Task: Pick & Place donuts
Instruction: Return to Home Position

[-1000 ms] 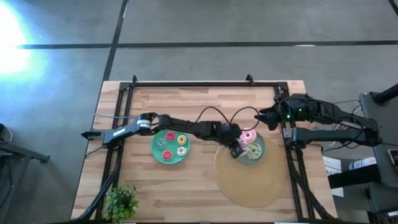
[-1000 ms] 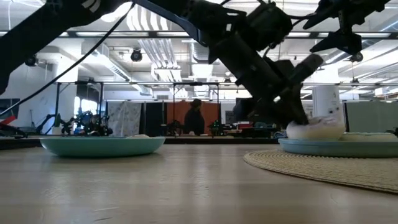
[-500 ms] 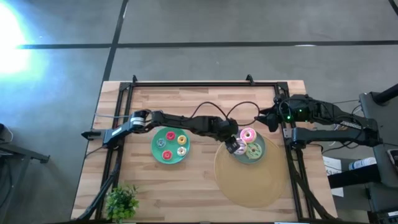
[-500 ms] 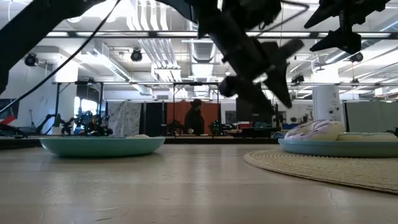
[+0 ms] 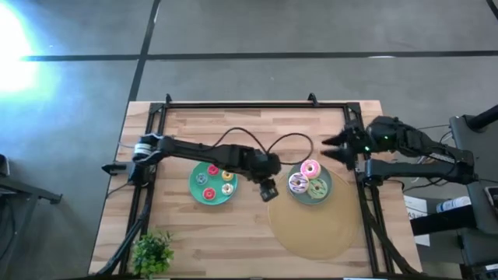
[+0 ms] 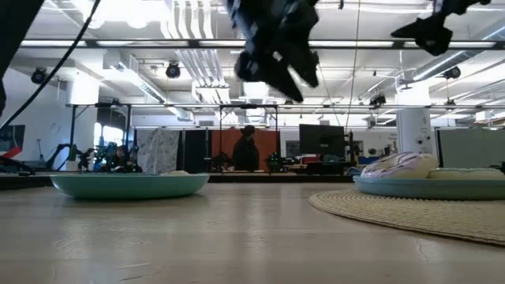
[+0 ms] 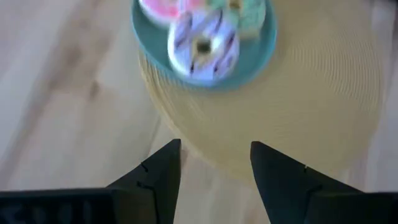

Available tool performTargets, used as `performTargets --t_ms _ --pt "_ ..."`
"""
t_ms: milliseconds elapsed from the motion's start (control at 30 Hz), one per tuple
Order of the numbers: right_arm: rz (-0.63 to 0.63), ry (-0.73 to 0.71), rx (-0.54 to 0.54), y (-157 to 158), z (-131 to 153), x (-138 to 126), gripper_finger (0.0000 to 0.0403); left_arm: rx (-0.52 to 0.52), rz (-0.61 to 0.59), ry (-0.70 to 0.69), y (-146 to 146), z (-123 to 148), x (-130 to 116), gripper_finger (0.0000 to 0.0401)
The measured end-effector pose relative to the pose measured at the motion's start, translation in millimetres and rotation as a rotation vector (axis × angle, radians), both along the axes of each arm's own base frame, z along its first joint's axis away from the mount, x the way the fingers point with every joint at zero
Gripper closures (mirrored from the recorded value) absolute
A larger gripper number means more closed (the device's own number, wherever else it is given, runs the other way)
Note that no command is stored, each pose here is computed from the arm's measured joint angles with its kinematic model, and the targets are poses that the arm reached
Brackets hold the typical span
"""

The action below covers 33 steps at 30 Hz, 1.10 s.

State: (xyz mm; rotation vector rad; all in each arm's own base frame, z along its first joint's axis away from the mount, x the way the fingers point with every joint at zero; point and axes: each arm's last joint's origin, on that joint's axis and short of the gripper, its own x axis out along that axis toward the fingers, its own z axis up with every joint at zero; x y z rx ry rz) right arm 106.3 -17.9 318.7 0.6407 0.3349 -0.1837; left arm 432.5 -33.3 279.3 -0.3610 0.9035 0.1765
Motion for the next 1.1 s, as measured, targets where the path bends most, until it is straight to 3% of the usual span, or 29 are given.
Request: performTargets --t_ms 100,233,300,433,533,700,900,1100 --pt "0.042 -0.038 0.046 5 -19 -9 0.0108 -0.092 -0.045 -0.086 0 -17 -19 0.0234" --pt "0.077 -0.245 0.035 10 -44 -16 0.0108 -0.222 -0.064 -0.278 2 -27 -64 0.0234" --pt "0.090 -0.372 -0.013 11 -47 -22 0.0108 -0.244 -0.062 -0.400 4 -27 -90 0.0234" --pt "0.097 -0.459 -0.160 11 -60 -30 0.0108 -0.233 -0.081 -0.602 10 -21 -142 0.0234" --pt "0.007 -0.463 -0.225 9 -70 -34 0.0108 -0.213 -0.047 -0.674 20 -23 -177 0.0234" --pt "-0.124 -0.388 -0.241 5 -93 -32 0.0108 -0.184 0.023 -0.745 31 -33 -226 0.0234" --pt "-0.120 -0.282 -0.231 3 -116 -20 0.0108 -0.186 0.053 -0.849 34 -48 -271 0.0234" --pt "-0.110 -0.190 -0.221 2 -140 -13 0.0108 -0.177 0.040 -0.915 33 -62 -295 0.0234"
